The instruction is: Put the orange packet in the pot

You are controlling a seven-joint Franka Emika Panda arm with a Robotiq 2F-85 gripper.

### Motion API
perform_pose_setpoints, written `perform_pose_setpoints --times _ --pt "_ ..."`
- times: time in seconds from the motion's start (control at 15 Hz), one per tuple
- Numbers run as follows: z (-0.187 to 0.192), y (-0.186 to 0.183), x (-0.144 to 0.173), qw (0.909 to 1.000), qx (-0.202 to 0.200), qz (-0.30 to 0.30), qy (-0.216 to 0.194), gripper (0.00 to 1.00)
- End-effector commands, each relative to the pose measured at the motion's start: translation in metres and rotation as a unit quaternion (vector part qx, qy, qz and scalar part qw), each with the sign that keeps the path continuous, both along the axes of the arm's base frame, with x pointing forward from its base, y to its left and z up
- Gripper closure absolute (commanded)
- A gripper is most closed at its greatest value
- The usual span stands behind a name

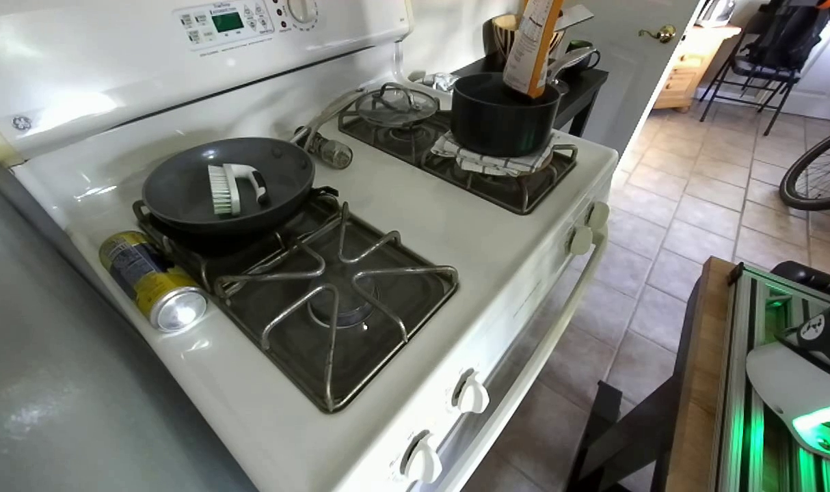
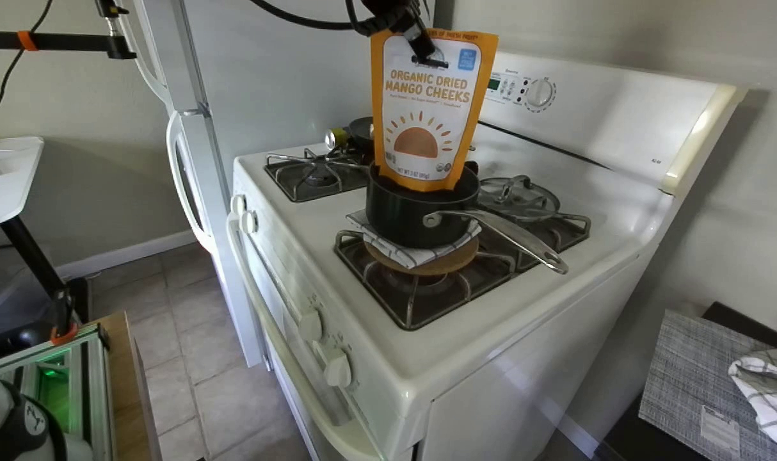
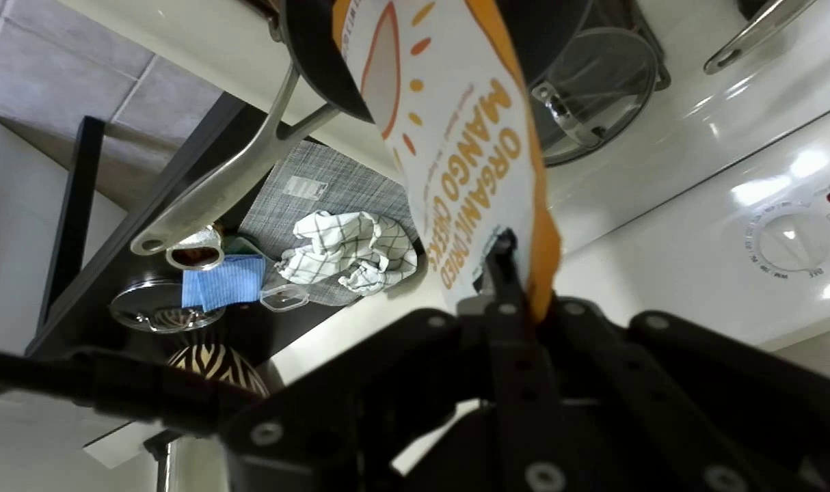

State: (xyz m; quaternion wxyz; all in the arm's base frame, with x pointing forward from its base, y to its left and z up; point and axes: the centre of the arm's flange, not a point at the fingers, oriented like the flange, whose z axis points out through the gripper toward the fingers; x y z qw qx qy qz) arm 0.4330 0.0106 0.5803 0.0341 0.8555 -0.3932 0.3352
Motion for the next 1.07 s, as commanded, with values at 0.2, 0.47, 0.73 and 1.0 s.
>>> perform_pose_setpoints --times 0.2,0.47,0.73,1.0 --pt "-0.026 -0.004 0.016 0.9998 -0.003 -0.016 -0.006 1.0" --pt "-0.042 -0.008 0.023 0.9998 -0.006 -0.013 0.011 1.0" --pt "-0.055 -0.008 0.023 0.9993 -0.011 -0.012 0.034 1.0" --pt "-0.049 -0.008 0.015 0.9995 -0.001 -0.015 0.029 0.67"
